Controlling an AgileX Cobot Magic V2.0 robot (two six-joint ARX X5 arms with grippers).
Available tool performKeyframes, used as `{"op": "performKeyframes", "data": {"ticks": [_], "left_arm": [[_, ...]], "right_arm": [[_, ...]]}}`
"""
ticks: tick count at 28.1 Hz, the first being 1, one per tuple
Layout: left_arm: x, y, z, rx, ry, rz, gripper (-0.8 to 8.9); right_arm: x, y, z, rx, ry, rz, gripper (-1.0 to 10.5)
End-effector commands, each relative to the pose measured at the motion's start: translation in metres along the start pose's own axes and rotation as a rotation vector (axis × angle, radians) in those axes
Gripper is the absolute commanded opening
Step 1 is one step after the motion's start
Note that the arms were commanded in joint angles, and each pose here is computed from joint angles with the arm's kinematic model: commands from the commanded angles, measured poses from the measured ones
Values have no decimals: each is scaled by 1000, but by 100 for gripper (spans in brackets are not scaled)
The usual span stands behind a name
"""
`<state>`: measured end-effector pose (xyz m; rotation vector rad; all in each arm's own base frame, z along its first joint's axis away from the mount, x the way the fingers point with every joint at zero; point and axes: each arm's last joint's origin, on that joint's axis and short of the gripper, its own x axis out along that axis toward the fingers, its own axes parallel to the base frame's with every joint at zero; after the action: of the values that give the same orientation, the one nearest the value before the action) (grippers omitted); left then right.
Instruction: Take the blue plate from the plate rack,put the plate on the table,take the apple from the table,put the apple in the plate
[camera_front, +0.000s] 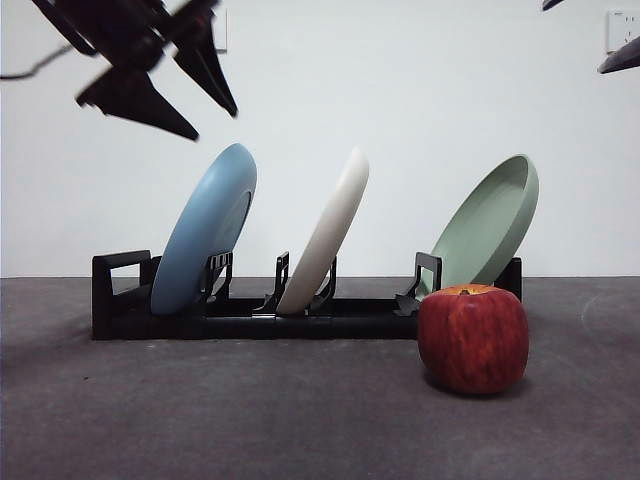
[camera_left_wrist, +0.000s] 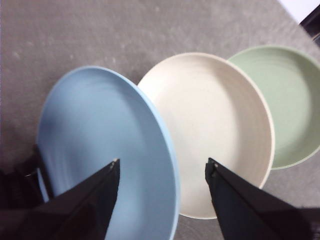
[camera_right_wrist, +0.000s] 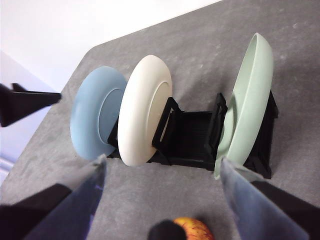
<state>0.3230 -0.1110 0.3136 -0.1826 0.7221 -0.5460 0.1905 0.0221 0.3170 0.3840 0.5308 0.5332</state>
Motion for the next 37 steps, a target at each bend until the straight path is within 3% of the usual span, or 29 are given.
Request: {"op": "performKeyframes", "data": {"ticks": [1, 12, 16, 27, 31, 37], "left_arm": [[15, 0, 0, 29, 20, 29, 292], [39, 1, -8, 38, 64, 22, 256], [39, 1, -8, 37, 71, 11, -20], [26, -7, 7, 77, 7, -30, -8], [3, -21, 24, 108, -25, -70, -9], [-52, -58, 48, 250, -49, -115, -9]], "right_arm": [[0, 1, 2, -16, -5, 6, 382], [0, 1, 2, -15, -6, 4, 379], [0, 1, 2, -15, -6, 4, 379], [0, 1, 2, -16, -6, 0, 379], [0, 1, 2, -17, -7, -1, 379], [0, 1, 2, -17, -8, -2, 379]]}}
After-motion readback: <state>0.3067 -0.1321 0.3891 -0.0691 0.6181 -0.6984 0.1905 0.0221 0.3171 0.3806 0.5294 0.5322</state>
